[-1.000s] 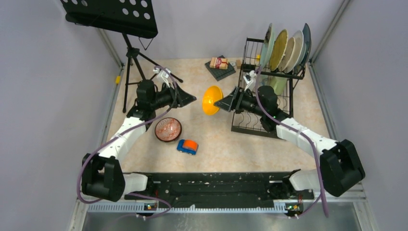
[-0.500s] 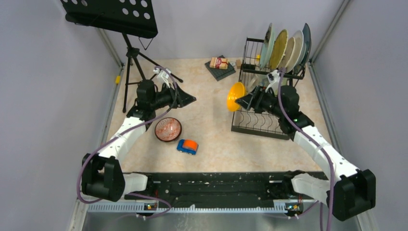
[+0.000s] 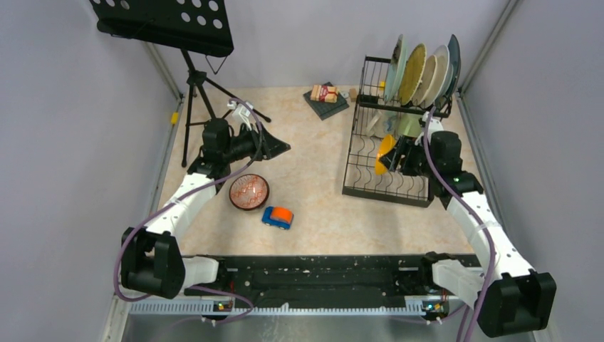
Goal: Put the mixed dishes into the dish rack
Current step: Insert the bowl into the dish rack.
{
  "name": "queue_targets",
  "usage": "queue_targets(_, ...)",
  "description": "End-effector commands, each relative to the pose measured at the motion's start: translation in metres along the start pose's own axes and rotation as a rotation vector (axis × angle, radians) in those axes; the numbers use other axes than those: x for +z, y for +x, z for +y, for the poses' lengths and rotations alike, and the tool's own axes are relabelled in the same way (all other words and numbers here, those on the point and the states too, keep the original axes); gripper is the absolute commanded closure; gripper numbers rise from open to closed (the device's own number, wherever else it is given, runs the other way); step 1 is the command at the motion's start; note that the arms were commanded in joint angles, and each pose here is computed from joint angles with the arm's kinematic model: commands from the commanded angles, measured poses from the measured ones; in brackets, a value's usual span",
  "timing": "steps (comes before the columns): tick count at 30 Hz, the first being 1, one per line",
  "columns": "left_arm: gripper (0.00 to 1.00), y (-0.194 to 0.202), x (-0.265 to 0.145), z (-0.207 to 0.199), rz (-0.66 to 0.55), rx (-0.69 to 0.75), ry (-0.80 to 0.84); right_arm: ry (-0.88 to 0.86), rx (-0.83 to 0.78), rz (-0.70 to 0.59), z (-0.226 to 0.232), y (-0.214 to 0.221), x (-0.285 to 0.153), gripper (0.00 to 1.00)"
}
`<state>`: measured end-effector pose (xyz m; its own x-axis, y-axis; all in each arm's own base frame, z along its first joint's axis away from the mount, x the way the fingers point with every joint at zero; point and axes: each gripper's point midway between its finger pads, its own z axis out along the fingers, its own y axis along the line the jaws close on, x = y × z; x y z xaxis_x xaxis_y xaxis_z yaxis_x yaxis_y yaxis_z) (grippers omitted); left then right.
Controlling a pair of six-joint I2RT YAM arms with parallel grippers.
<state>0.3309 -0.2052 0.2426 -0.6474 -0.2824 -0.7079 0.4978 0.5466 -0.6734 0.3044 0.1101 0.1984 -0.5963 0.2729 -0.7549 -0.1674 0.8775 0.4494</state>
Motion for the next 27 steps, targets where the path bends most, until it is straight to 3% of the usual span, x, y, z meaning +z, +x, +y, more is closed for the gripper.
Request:
queue_targets(1,0.49,-0.014,-0.003,-0.016,-0.035,0.063,0.041,0.095,-0.094,-0.050,-0.025,-0.017,-0.004,0.65)
queue_targets(12,0.49,-0.014,-0.005,-0.015,-0.029,0.079,0.034,0.274,-0.089,-0.080,-0.095,-0.037,0.009,0.68)
queue_targets(27,0.50,-0.015,-0.005,-0.014,0.010,0.141,0.023,0.257,-0.204,-0.132,-0.135,-0.072,0.024,0.67)
